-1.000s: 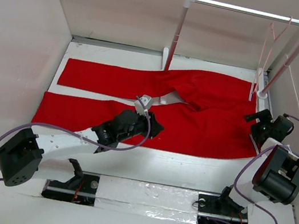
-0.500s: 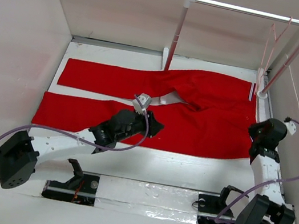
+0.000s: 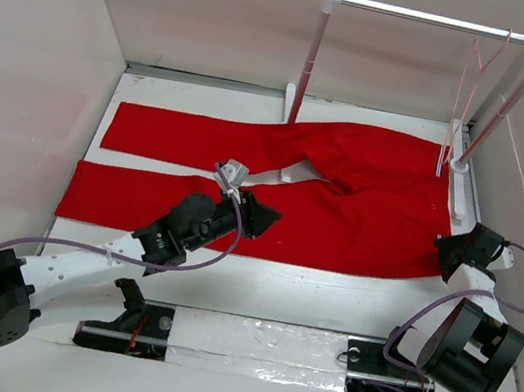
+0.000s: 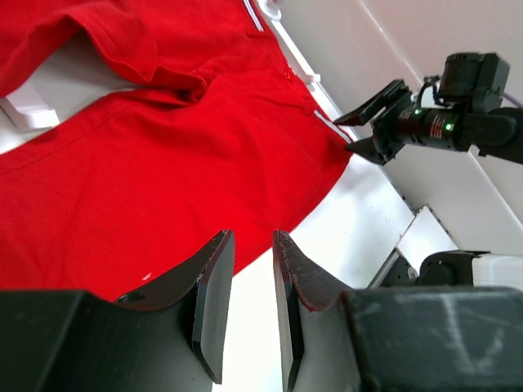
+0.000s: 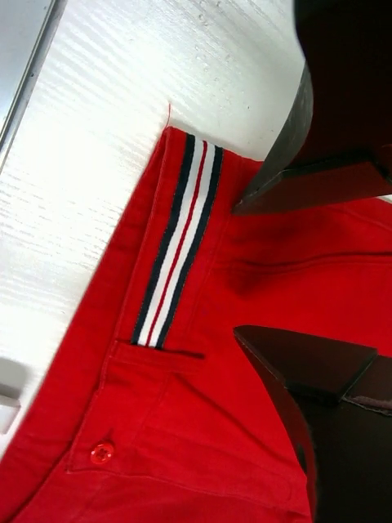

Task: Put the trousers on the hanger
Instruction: Fold the trousers at the center of the board.

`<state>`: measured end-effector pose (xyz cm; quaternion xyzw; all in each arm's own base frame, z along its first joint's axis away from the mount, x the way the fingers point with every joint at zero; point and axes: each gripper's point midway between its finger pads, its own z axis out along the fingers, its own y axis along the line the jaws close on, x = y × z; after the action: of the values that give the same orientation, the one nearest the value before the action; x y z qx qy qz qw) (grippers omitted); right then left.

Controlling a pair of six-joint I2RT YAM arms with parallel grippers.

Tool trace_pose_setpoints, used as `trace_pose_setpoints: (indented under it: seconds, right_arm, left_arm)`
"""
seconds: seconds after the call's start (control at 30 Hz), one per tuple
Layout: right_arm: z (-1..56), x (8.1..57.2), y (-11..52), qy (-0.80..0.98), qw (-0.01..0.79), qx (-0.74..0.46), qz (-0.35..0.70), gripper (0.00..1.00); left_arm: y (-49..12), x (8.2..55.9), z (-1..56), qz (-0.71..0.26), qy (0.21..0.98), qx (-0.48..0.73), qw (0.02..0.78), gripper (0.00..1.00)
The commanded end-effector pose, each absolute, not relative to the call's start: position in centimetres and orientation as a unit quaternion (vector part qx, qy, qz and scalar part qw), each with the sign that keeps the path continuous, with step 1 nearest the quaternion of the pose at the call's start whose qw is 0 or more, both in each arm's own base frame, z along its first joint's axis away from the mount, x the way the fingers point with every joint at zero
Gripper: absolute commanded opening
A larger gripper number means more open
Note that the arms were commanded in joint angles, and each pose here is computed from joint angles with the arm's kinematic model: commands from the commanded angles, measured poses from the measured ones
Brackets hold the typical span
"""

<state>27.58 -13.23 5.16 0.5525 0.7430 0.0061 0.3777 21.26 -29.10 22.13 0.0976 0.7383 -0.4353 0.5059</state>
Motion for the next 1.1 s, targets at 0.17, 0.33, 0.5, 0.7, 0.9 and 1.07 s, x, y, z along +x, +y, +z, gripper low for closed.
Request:
trace_pose_setpoints:
  seconds: [0.17,0.33,0.5,0.7,0.9,1.07]
  right_arm:
    - [5.6,25.9,-13.7,0.726,0.347,0.593,-0.019,0.62]
    - [5.0,24.1,-13.7,0.727,0.327,0.602,-0.047,0.61]
    - [4.6,22.3,-13.6,0.743,0.288,0.600,-0.077,0.60]
    - [4.8,24.7,-13.6,0.741,0.314,0.592,-0.040,0.59]
    - [5.1,27.8,-13.5,0.735,0.331,0.591,-0.023,0.35]
    - [6.5,27.8,-13.6,0.718,0.375,0.586,-0.020,0.05]
  left_arm:
    - [-27.7,21.6,24.2,-0.432,0.719,0.079,0.539,0.23]
    - [-26.7,21.7,24.9,-0.423,0.714,0.067,0.553,0.23]
    - [-25.8,21.8,25.4,-0.414,0.710,0.057,0.566,0.24]
    - [-25.3,22.1,25.3,-0.407,0.710,0.047,0.573,0.25]
    - [-24.9,22.5,25.1,-0.394,0.715,0.040,0.577,0.25]
    - [-24.9,22.6,24.7,-0.389,0.718,0.037,0.576,0.25]
